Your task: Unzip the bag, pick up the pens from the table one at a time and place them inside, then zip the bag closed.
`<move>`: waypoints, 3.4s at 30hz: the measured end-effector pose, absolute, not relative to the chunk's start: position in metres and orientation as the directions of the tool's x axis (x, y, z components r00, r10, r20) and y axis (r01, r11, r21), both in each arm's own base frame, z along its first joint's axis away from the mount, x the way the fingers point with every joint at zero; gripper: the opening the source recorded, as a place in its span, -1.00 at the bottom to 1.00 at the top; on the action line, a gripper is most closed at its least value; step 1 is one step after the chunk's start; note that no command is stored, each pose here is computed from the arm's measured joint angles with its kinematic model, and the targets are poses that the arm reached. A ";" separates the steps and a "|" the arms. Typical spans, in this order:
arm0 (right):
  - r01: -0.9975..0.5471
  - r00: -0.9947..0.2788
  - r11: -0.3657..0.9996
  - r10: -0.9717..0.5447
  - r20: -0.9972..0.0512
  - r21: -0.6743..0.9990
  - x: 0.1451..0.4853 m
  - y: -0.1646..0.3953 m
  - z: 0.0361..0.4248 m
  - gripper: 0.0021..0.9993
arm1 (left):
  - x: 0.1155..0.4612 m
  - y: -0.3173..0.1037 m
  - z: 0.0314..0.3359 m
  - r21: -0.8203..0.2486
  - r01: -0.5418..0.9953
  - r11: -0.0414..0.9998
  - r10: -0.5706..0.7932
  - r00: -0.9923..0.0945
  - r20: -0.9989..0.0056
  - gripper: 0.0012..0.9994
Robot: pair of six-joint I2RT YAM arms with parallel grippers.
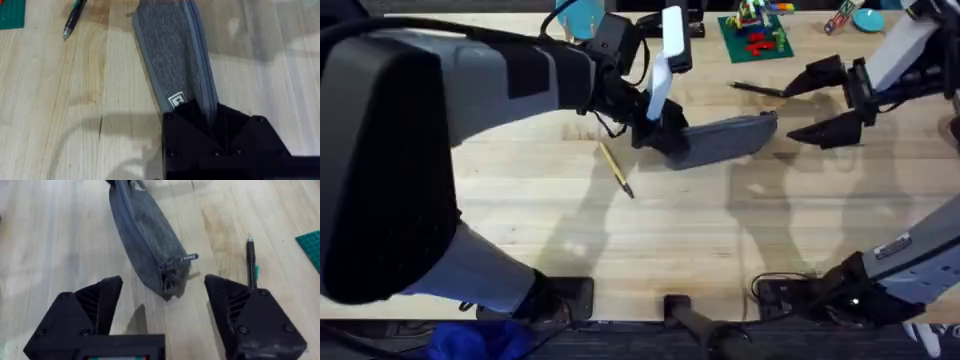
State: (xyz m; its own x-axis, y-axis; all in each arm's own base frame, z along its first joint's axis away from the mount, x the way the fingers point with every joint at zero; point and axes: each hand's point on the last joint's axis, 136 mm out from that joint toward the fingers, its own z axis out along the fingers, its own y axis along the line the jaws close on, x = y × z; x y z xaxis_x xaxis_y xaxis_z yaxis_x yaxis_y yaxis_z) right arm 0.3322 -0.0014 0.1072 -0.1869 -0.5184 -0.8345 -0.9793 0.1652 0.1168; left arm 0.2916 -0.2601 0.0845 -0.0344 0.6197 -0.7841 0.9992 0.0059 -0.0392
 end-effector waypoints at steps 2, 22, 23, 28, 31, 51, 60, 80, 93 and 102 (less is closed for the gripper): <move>-0.973 -0.212 0.189 -0.492 -0.844 0.134 0.335 0.001 0.111 0.99 | 0.292 -0.260 0.084 -0.039 0.999 0.006 0.620 -0.034 -0.784 -0.92; -0.644 -0.740 0.484 -0.196 -0.644 0.592 0.360 -0.003 0.113 0.99 | 0.291 -0.260 0.084 -0.040 0.999 0.006 0.620 -0.035 -0.784 -0.92; -0.605 -0.771 0.495 -0.171 -0.613 0.623 0.361 -0.003 0.113 0.99 | 0.291 -0.260 0.084 -0.040 0.999 0.006 0.620 -0.035 -0.784 -0.92; -0.420 -0.886 0.521 -0.057 -0.461 0.743 0.361 -0.003 0.113 0.99 | 0.291 -0.260 0.084 -0.041 0.999 0.006 0.620 -0.036 -0.784 -0.92; -0.293 -0.935 0.524 0.016 -0.353 0.800 0.361 -0.003 0.113 0.99 | 0.291 -0.260 0.084 -0.041 0.999 0.006 0.620 -0.036 -0.784 -0.92; -0.009 -0.985 0.519 0.141 -0.096 0.854 0.364 0.007 0.108 0.99 | 0.291 -0.260 0.084 -0.041 0.999 0.006 0.620 -0.036 -0.784 -0.92; -0.022 -0.996 0.611 0.053 -0.068 0.791 0.376 0.047 0.090 0.99 | 0.291 -0.260 0.084 -0.041 0.999 0.006 0.620 -0.036 -0.783 -0.92; 0.170 -0.985 0.638 0.119 0.122 0.751 0.365 0.057 0.086 0.43 | 0.291 -0.260 0.084 -0.044 0.999 0.006 0.621 -0.038 -0.783 -0.92; 0.197 -0.980 0.639 0.127 0.150 0.744 0.361 0.057 0.086 -0.45 | 0.291 -0.260 0.084 -0.044 0.999 0.006 0.621 -0.038 -0.783 -0.92; 0.201 -0.979 0.641 0.110 0.171 0.741 0.353 0.055 0.087 -0.85 | 0.291 -0.260 0.084 -0.044 0.999 0.006 0.621 -0.038 -0.783 -0.92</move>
